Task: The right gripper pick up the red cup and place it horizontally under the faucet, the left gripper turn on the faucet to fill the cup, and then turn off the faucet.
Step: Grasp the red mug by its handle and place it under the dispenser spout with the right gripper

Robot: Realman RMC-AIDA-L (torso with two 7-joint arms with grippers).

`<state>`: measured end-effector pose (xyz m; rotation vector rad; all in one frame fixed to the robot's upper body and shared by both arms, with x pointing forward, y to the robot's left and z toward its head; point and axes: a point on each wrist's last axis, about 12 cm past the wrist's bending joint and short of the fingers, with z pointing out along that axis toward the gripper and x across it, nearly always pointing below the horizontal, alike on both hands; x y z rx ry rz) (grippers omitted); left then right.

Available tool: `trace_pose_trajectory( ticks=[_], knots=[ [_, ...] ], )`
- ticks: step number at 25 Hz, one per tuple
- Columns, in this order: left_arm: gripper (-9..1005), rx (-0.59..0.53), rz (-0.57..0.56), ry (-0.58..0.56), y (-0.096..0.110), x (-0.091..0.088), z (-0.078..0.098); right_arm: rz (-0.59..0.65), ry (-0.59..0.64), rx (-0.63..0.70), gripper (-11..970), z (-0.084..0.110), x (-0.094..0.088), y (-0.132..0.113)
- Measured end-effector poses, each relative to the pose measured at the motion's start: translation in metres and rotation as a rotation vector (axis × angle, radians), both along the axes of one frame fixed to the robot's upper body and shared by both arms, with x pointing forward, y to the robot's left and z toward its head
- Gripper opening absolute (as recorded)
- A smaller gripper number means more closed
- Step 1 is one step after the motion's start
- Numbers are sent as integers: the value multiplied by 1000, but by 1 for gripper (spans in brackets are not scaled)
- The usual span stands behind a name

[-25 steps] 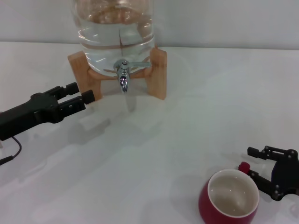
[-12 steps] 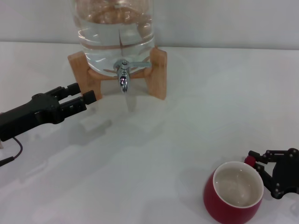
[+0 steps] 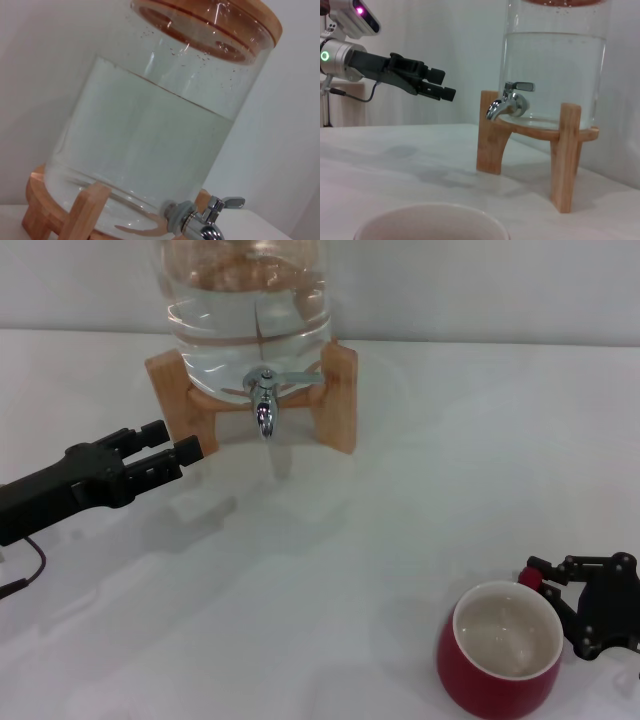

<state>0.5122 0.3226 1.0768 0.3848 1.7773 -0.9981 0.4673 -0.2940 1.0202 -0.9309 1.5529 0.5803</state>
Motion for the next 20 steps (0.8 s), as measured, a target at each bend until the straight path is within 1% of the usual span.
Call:
trace_pose_trajectory(
  ticks=[7,14,20],
  knots=[
    [780,1,4,2,1,0,0,-27,-2,46,124,4,5,3],
    [779,10,7,9,1,-1,-2,-29,4,57,124,6,13,9],
    [779,39,5,47,2,-3,-9,-21,4,57,124,9,22,14]
  ],
)
